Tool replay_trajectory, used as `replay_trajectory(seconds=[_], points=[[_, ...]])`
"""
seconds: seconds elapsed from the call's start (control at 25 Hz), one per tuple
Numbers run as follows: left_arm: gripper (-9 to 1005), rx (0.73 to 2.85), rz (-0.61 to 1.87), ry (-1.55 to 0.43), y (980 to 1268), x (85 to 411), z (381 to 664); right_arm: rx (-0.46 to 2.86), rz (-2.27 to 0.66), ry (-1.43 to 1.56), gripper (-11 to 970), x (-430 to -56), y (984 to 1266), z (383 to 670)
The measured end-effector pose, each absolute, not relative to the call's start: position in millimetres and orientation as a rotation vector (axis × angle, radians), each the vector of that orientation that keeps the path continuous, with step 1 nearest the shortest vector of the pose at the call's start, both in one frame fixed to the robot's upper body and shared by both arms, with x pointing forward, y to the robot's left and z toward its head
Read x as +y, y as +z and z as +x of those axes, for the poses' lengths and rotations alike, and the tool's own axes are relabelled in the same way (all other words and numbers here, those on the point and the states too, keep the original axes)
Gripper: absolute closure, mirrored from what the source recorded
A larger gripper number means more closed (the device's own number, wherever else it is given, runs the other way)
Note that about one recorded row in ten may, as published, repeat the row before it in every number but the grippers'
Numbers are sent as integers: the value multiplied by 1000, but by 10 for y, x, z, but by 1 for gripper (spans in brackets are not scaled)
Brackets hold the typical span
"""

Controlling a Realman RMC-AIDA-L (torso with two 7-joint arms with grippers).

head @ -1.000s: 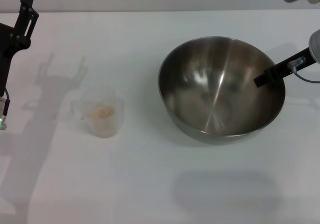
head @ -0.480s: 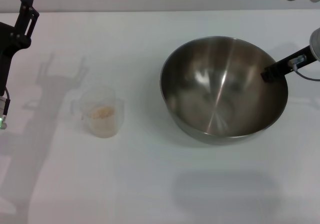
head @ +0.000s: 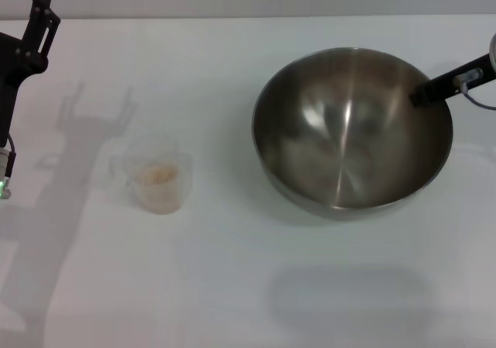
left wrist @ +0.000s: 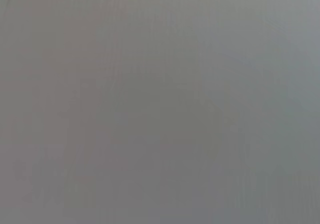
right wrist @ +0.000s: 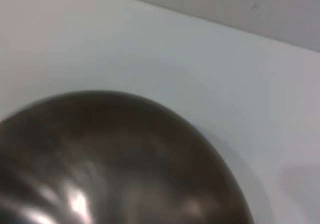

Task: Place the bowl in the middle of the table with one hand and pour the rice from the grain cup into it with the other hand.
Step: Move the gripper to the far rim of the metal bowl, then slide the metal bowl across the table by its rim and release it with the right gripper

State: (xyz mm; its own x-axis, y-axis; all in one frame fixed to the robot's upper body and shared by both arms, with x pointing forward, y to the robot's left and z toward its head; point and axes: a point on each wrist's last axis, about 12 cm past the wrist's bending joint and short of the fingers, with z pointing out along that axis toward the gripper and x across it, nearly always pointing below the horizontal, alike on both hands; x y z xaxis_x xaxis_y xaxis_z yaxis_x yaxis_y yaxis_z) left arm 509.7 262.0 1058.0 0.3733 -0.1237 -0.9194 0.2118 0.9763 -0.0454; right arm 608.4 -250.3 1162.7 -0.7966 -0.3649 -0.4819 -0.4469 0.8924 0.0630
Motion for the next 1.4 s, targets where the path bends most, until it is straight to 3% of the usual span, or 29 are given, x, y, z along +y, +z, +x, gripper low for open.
replay_trajectory(seconds=[0.8,1.4], points=[[182,1165,87,-215,10586,2625,5100,2393,-587,485,946,-2420,11837,6077],[183,1165,91,-216,10587,2621,5102,2475,-647,644,940,-2180,11504,6122]])
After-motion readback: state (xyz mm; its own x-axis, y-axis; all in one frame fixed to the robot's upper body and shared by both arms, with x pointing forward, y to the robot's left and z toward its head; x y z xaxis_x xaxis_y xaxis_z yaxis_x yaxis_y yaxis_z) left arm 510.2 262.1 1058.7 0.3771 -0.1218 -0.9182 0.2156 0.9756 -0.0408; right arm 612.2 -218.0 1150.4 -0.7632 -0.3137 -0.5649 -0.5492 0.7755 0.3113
